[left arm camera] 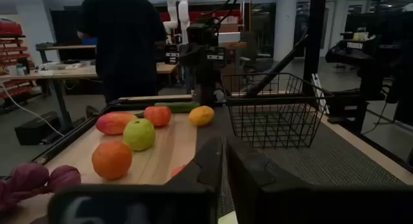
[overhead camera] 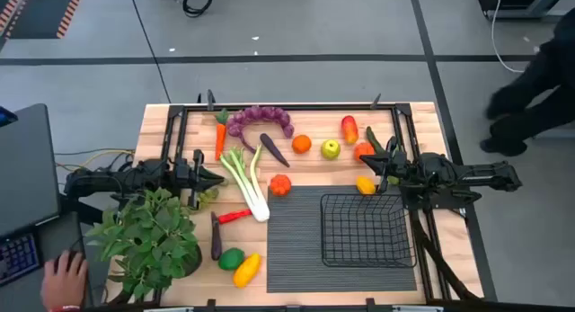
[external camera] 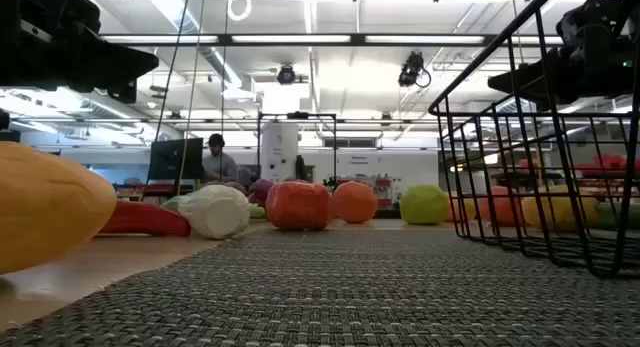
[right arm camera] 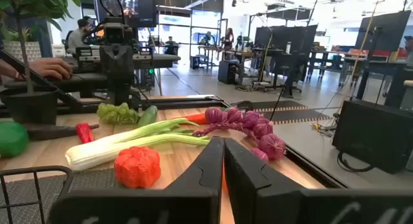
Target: Build produce basket
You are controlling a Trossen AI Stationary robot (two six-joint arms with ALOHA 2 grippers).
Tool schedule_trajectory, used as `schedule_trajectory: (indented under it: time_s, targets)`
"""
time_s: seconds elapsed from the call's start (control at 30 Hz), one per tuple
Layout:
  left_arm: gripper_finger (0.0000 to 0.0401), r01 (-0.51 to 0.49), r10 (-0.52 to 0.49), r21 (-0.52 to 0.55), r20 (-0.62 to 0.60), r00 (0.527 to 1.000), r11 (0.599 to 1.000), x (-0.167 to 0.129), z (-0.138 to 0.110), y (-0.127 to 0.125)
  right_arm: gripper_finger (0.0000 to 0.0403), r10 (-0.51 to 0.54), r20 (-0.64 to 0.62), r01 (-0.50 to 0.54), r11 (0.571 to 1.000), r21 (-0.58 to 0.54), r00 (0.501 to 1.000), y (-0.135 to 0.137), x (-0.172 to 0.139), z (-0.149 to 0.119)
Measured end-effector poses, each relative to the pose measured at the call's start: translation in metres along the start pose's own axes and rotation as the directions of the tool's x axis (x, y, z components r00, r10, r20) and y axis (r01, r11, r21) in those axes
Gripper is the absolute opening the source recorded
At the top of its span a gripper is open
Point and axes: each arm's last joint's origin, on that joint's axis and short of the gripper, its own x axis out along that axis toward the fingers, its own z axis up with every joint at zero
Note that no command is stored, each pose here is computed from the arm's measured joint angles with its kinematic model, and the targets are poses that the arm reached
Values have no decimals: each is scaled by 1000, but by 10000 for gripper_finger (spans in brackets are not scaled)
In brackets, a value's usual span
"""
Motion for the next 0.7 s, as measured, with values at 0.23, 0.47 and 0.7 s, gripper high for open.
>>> schedule_trajectory:
  time_s: [0.23,0.47,0.7]
  targets:
    - [35,0,0,0,0,1000,1000,0,0,0,23,0,1,0,1000,0,1000,0,0,0]
    - [27,0,0,0,0,1000,1000,0,0,0,23,0,0,0,1000,0,1000,0,0,0]
    - [32,0,0,0,0,1000,1000,0,0,0,23,0,1,0,1000,0,1000,0,0,0]
